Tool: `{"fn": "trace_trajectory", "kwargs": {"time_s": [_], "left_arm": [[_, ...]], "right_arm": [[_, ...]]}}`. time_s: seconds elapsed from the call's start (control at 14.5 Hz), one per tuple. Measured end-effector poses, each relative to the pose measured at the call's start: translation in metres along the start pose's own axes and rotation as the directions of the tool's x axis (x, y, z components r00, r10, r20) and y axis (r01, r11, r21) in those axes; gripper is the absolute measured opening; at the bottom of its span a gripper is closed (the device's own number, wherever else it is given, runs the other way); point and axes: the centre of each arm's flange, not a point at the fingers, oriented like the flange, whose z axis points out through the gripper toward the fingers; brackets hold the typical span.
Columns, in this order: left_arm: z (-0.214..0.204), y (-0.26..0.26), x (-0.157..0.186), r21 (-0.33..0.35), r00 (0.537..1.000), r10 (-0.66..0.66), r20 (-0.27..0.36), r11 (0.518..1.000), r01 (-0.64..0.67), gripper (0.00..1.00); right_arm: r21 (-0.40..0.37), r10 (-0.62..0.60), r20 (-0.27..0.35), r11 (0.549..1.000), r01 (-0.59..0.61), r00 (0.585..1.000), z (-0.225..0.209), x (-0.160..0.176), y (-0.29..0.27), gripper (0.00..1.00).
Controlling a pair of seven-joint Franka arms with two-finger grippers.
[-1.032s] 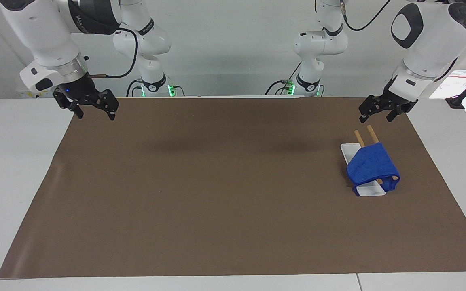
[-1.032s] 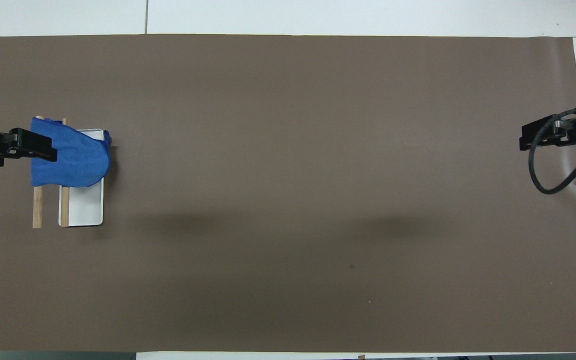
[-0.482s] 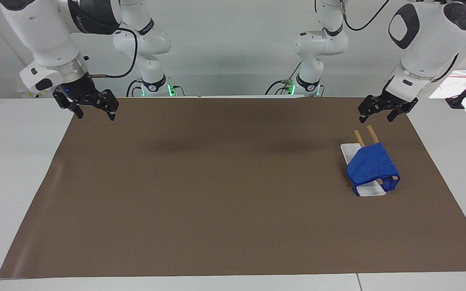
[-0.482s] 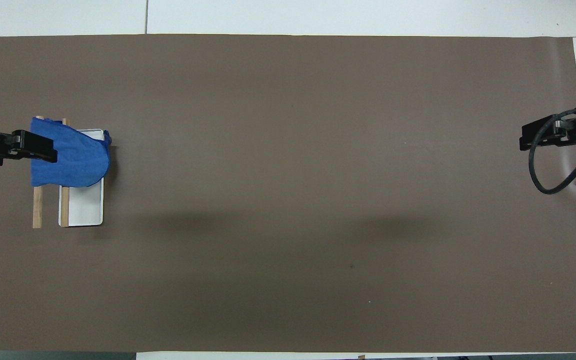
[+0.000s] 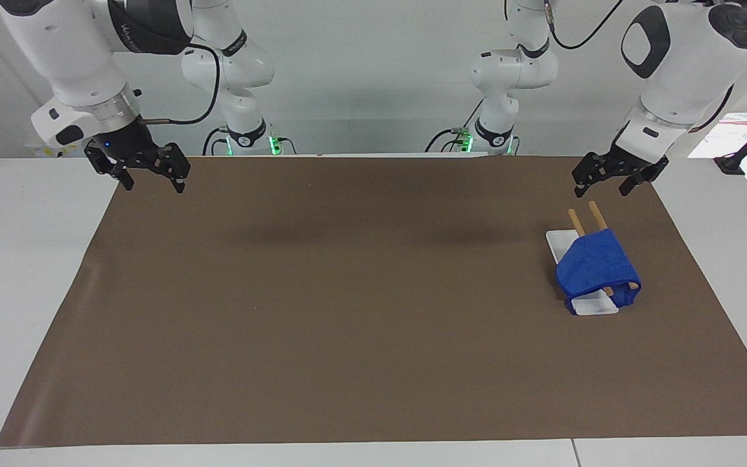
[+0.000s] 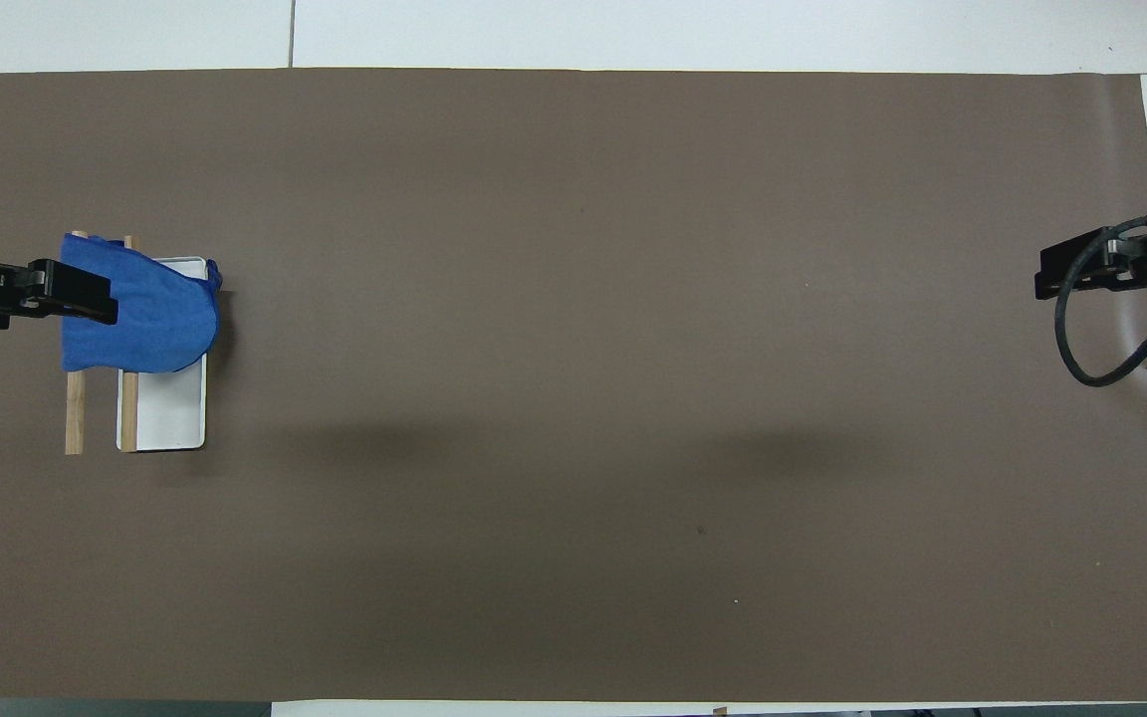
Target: Right arm passes towel to left arm to hang
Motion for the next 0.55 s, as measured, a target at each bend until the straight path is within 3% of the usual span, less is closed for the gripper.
{"fn": "trace_trajectory", "kwargs": {"time_s": [0.55], "left_arm": [[-0.0001, -0.0018, 0.0, 0.001, 1.0, -0.003, 0.0, 1.0, 0.003, 1.0]], "right_arm": [[-0.003, -0.003, 0.05, 1.0, 0.003, 0.999, 0.0024, -0.0079, -0.0011, 1.0]]}}
